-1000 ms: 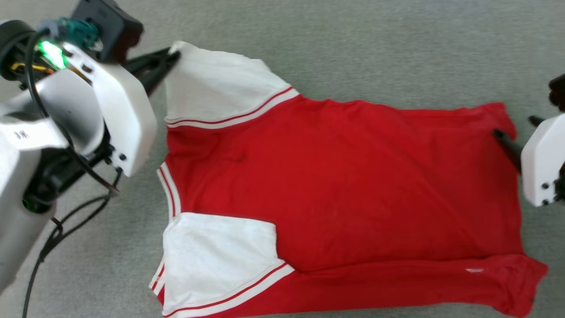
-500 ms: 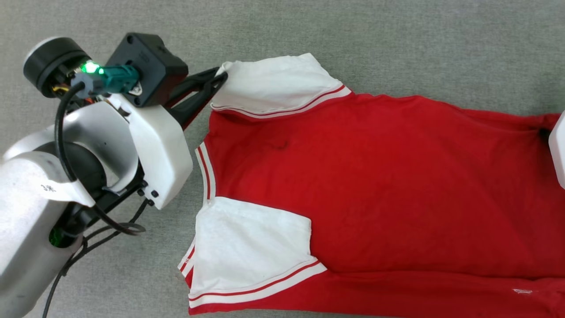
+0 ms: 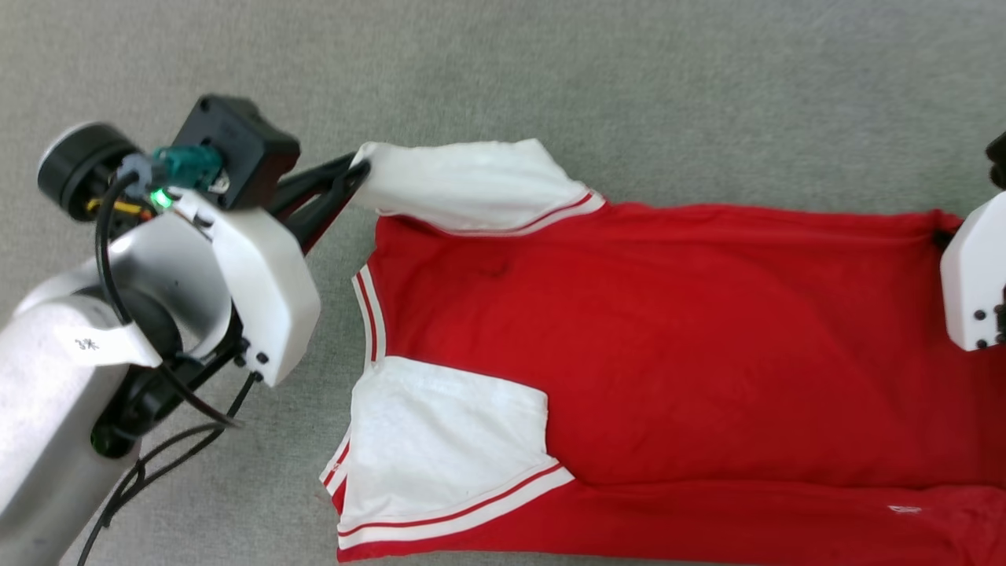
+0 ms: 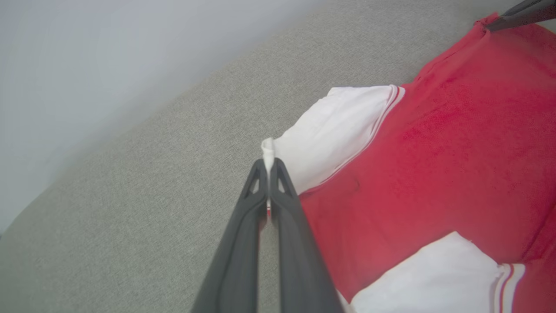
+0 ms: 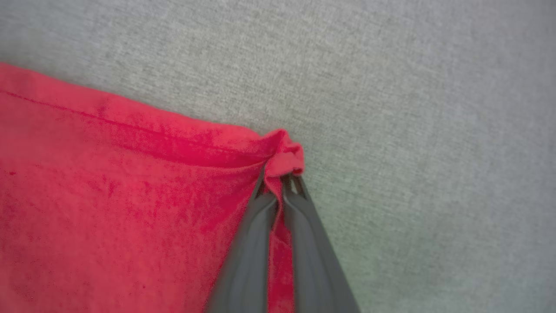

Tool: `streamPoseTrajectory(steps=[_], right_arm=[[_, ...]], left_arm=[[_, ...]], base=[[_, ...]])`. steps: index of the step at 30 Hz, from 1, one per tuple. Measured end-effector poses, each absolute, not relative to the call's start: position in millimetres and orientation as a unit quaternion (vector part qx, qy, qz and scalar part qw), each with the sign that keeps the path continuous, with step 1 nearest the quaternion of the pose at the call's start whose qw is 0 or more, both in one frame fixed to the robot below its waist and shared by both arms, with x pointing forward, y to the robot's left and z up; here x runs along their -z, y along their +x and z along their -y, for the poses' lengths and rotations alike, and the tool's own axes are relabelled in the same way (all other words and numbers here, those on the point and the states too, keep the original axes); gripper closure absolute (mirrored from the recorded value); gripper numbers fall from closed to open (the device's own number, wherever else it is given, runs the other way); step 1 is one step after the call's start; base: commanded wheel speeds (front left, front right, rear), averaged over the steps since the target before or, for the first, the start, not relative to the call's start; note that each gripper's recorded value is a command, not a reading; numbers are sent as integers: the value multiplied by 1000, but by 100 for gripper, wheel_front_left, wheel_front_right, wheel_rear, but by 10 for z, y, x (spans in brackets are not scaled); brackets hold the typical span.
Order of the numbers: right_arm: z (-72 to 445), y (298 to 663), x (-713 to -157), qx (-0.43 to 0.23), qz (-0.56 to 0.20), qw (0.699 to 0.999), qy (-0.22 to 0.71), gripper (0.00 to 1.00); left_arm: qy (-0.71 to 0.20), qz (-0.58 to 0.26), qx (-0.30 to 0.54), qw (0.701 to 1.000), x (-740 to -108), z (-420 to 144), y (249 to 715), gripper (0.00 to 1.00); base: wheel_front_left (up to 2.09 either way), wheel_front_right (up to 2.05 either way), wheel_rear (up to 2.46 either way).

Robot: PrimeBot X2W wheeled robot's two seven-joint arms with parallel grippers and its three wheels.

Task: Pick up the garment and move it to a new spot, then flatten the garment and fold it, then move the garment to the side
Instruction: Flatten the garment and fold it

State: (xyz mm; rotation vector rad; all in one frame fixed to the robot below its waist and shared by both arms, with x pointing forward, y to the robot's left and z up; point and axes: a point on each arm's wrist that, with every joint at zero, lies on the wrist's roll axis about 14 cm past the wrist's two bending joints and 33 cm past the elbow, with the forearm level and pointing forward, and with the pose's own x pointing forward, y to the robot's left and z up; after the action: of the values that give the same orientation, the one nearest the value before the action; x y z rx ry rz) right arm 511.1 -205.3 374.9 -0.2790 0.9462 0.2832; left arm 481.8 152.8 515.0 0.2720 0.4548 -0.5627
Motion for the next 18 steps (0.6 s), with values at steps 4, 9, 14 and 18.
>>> streamPoseTrajectory(steps=[4, 9, 14, 18], right_arm=[[2007, 5056, -3964, -139, -417, 891, -112, 100], [2119, 4891, -4265, -125, -374, 915, -90, 100], [2183, 4619, -4442, -114, -347, 930, -53, 100], [2211, 4228, -4452, -108, -331, 937, -26, 100]], left_arm=[[117, -223, 264, 931, -5156, -1564, 4682, 100], [99, -220, 250, 938, -5220, -1604, 4454, 100], [76, -230, 238, 941, -5210, -1647, 4162, 100], [46, -280, 214, 935, -4932, -1783, 3749, 100]], base=[[0, 0, 0], [0, 0, 0], [0, 0, 0], [0, 0, 0]])
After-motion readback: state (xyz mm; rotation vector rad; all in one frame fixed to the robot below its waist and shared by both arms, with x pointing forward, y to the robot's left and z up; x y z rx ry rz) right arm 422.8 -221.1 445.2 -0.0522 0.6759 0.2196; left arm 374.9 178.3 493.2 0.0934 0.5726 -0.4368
